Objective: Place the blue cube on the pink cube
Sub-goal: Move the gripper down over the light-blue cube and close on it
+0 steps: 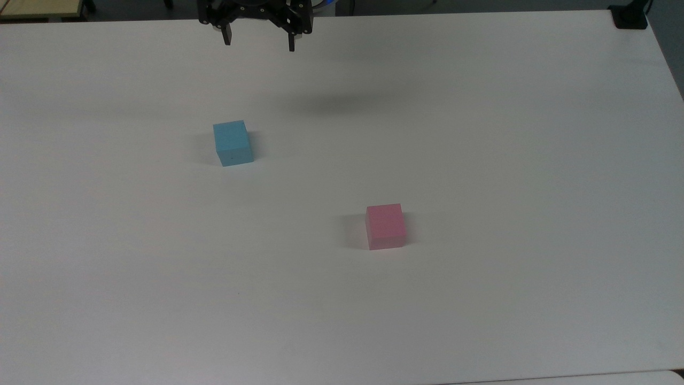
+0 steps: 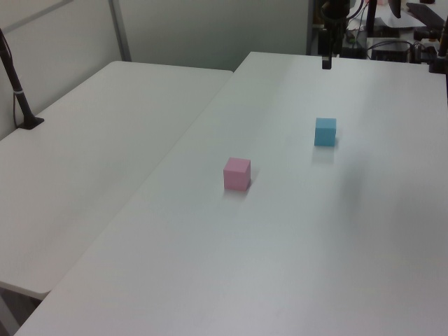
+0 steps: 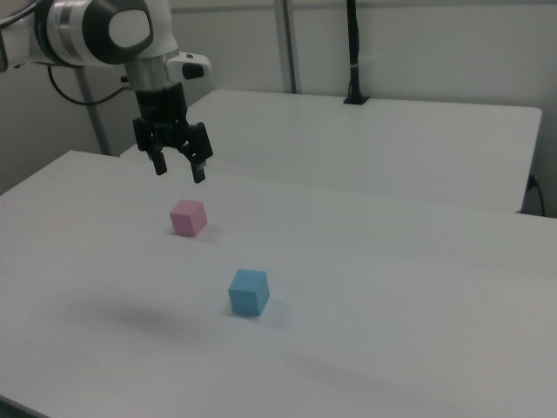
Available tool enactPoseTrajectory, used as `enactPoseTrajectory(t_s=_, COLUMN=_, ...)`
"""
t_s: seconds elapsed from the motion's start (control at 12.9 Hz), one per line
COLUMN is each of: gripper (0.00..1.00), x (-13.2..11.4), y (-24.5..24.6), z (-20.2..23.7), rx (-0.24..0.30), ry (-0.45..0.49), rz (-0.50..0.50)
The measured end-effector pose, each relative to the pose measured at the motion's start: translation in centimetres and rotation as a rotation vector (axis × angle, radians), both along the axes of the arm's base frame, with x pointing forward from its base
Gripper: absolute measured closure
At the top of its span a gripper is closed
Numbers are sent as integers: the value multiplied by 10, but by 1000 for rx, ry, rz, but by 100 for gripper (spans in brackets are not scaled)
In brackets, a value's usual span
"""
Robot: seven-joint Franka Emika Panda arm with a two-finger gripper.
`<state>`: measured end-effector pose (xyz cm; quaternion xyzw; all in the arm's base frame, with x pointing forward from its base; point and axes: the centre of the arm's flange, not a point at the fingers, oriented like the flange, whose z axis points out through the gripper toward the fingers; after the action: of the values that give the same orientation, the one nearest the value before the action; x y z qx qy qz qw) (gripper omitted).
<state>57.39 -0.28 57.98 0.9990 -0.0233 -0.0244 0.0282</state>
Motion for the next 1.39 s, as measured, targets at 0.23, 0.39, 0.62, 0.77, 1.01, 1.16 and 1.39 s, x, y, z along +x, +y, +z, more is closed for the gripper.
enactPoseTrajectory(t_s=0.23, gripper=0, x=4, y=-18, z=-8, rx=1, ry=-3, rz=2)
enactPoseTrajectory(t_s=0.39, gripper=0, x=7, y=-29, z=-16, rx=1, ry=6, rz=0)
enactPoseTrajectory(t_s=0.62, gripper=0, x=7, y=-28, z=-16, rx=2, ry=7, rz=9)
enactPoseTrajectory(t_s=0.77, gripper=0, x=7, y=-28, z=-16, rx=2, ry=8, rz=23)
enactPoseTrajectory(t_s=1.01, gripper=0, x=8, y=-26, z=-17, rx=3, ry=10, rz=34)
enactPoseTrajectory(t_s=1.16, gripper=0, x=9, y=-25, z=-19, rx=3, ry=14, rz=40)
enactPoseTrajectory(t_s=1.39, gripper=0, x=12, y=-18, z=-30, rx=5, ry=34, rz=78)
